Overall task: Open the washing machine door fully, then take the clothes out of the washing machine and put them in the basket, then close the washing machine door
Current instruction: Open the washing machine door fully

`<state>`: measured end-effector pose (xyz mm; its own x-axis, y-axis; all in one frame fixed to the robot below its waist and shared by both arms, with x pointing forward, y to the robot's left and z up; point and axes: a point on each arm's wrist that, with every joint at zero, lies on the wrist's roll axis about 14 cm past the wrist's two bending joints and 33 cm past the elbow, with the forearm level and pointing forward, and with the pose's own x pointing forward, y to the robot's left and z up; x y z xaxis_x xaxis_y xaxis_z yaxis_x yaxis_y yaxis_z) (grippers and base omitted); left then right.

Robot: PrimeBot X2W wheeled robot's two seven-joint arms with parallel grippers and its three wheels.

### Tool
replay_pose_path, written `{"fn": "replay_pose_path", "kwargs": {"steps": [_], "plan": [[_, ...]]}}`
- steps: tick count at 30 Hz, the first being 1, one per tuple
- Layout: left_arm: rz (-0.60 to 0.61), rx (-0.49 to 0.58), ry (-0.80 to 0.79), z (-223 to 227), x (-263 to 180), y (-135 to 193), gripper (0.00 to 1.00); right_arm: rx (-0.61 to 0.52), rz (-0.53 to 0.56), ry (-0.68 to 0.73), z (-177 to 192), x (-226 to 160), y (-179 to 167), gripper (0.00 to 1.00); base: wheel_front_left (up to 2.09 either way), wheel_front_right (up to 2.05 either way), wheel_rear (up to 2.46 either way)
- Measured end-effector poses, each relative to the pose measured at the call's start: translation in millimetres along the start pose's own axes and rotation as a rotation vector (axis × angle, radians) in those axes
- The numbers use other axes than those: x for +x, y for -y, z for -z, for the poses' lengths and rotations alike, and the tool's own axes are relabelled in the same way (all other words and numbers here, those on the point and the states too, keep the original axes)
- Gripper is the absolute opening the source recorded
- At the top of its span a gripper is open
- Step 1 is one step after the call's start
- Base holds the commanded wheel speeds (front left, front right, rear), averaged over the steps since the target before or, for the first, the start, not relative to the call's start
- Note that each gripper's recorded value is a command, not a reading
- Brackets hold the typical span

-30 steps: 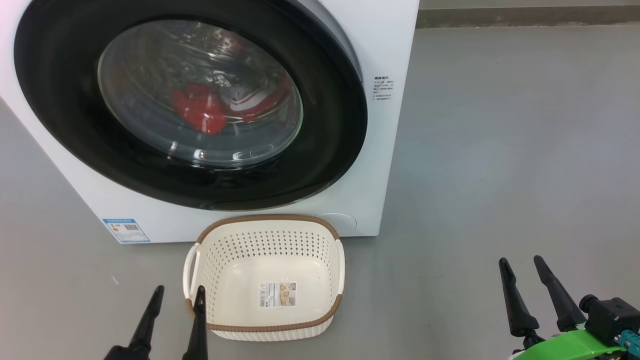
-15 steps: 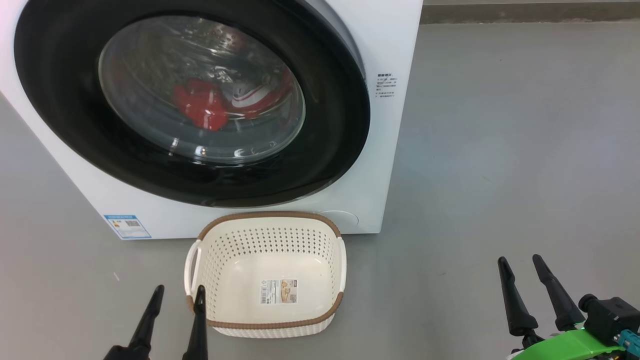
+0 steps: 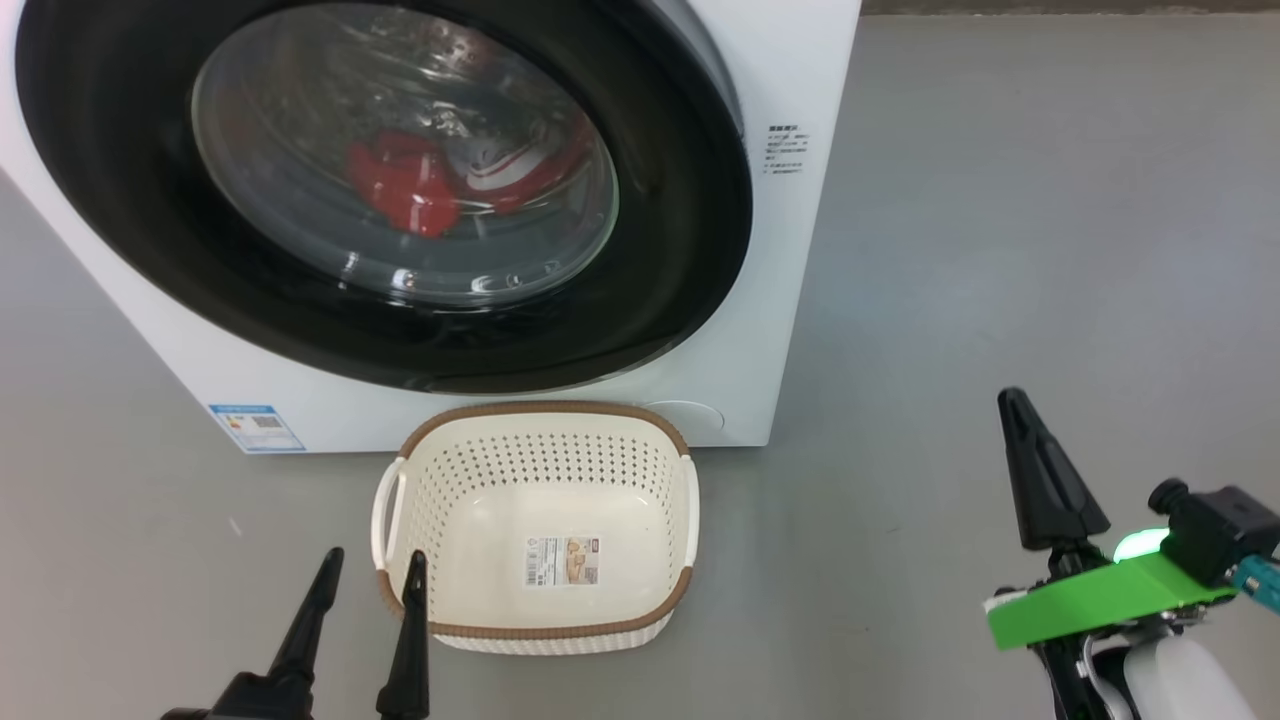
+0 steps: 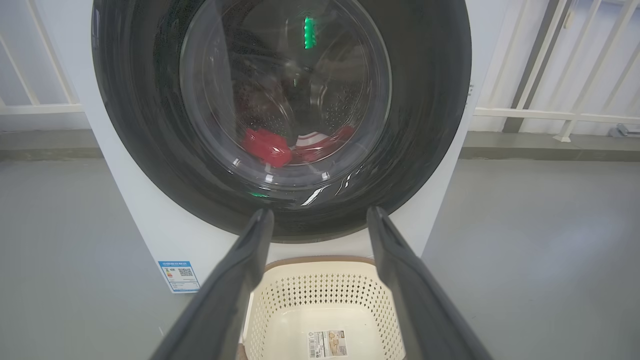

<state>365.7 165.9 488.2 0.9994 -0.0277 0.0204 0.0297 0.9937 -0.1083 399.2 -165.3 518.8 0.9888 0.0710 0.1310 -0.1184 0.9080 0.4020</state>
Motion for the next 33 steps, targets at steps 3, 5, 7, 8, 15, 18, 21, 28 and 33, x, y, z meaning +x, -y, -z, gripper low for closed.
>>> {"fn": "replay_pose_path", "kwargs": {"steps": [3,5,7,8,15,18,21,28,33], "plan": [[-0.003,0.0,0.002,-0.5,0.8,-0.9,1.0,0.013,-0.024,0.015,-4.1,10.4,-7.1,0.0,0.0,0.0,0.0],[-0.007,-0.001,-0.002,0.5,0.2,-2.1,1.0,0.019,-0.037,0.022,-7.0,16.6,-9.5,0.0,0.0,0.0,0.0],[-0.01,0.0,-0.004,1.1,-0.1,-3.1,1.0,0.036,-0.049,0.034,-11.1,23.6,-12.4,0.0,0.0,0.0,0.0],[-0.011,0.0,-0.003,0.9,0.0,-3.5,1.0,0.043,-0.058,0.041,-13.4,27.4,-14.7,0.0,0.0,0.0,0.0],[-0.012,-0.005,-0.002,0.8,5.5,-3.7,1.0,0.096,-0.115,0.097,-34.0,60.2,-29.9,0.0,0.0,0.0,0.0],[-0.007,-0.005,0.002,0.0,10.7,-2.5,1.0,0.114,-0.144,0.127,-45.6,78.0,-37.3,0.0,0.0,0.0,0.0],[-0.008,-0.003,0.005,-0.8,15.8,-3.2,1.0,0.129,-0.183,0.15,-55.1,95.4,-48.9,0.0,0.0,0.0,0.0],[-0.01,0.0,-0.003,2.7,24.9,-6.4,1.0,0.212,-0.249,0.188,-74.1,138.5,-70.6,0.0,0.0,0.0,0.0],[-0.019,0.003,-0.009,5.1,28.4,-9.8,1.0,0.319,-0.3,0.164,-76.9,161.3,-86.2,0.0,0.0,0.0,0.0]]}}
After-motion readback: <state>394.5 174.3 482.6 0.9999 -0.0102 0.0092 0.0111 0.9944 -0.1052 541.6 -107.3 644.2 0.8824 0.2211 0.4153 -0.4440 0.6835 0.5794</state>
